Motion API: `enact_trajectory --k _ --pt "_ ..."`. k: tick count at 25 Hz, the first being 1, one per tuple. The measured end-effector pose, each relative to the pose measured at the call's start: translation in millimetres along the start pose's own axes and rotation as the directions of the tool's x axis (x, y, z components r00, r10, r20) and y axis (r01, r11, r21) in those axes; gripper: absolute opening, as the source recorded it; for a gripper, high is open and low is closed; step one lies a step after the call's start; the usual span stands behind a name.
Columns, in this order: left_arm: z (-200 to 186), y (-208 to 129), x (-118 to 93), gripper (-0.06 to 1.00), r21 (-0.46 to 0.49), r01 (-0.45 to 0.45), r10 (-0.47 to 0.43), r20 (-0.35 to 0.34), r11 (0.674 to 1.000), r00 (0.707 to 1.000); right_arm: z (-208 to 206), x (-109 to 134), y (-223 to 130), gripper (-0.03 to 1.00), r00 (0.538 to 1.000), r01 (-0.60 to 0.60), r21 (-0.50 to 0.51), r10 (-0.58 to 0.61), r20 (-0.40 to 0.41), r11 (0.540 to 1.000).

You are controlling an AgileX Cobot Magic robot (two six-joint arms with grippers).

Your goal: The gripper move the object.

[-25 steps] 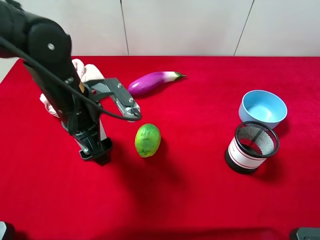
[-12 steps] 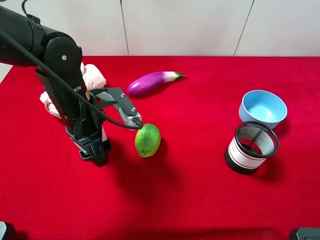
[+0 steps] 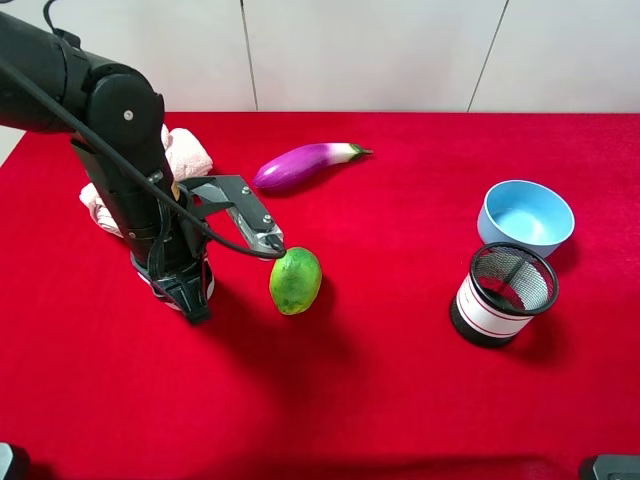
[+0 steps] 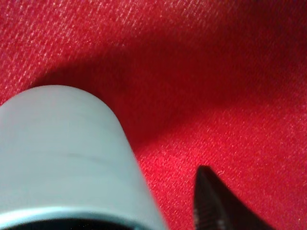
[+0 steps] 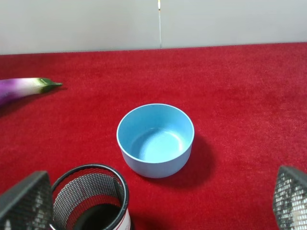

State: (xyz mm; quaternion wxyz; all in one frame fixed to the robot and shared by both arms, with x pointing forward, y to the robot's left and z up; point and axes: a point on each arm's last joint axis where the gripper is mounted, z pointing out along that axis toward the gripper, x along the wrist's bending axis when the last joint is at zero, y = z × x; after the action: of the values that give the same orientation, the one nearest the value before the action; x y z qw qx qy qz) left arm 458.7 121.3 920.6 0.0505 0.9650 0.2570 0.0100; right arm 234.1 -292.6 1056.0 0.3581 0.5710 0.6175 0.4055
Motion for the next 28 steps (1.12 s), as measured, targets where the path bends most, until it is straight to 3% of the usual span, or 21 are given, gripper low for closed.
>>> enact_trajectory --k 6,18,28 --pt "-2 2 3 0.04 -0.004 -0.026 0.026 -0.026 1.0 0.999 0 0 0 0.69 1.0 0.0 0.0 0.0 0.0 1.0" --pt "-8 5 4 0.02 0.019 -0.032 0.032 -0.02 0.999 0.999 0 0 0 0.69 1.0 0.0 0.0 0.0 0.0 1.0" --pt "-50 34 15 0.02 0.031 -0.051 0.052 -0.034 0.998 0.998 0 0 0 0.69 1.0 0.0 0.0 0.0 0.0 1.0"
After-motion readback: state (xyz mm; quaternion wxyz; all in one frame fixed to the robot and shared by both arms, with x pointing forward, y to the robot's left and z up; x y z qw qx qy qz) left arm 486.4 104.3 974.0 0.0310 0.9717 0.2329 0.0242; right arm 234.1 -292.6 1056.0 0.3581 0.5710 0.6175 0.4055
